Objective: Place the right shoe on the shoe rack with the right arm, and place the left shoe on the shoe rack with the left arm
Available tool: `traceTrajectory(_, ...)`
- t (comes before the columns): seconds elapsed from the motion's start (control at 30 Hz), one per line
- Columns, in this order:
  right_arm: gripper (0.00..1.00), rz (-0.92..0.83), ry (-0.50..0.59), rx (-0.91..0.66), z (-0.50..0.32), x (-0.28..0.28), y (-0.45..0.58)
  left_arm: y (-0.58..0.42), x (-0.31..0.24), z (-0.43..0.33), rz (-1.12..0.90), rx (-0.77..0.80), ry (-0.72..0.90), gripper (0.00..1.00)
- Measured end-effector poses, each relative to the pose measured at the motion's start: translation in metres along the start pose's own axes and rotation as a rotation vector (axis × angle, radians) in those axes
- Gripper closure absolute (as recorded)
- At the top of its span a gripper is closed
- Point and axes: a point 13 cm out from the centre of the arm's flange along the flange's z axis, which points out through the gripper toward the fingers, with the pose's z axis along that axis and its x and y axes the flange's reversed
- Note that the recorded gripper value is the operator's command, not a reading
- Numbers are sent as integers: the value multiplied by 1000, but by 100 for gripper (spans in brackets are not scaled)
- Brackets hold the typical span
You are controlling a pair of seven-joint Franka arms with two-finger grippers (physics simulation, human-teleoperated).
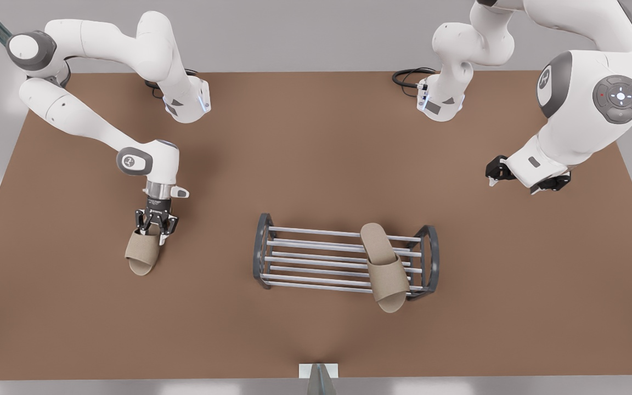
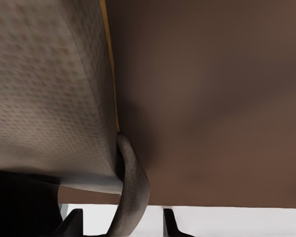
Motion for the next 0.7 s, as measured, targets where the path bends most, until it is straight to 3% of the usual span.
traceTrajectory(0.13,43,0,2,1,-1,1,0,0,0,0,7,0,0,0)
traceTrajectory(0.27,44,2,7,3,-2,5,-1,0,-1,1,13,1,0,0)
traceTrajectory(0.33,51,2,8,4,-2,5,-1,0,-2,1,16,1,-3,0)
traceTrajectory(0.53,45,4,14,5,-3,9,-2,-1,-4,3,23,0,-4,0)
traceTrajectory(0.6,32,3,14,6,-3,9,-3,-2,-5,4,26,0,-5,0)
traceTrajectory(0.7,28,1,14,7,0,9,-5,-2,-6,4,29,0,-8,0)
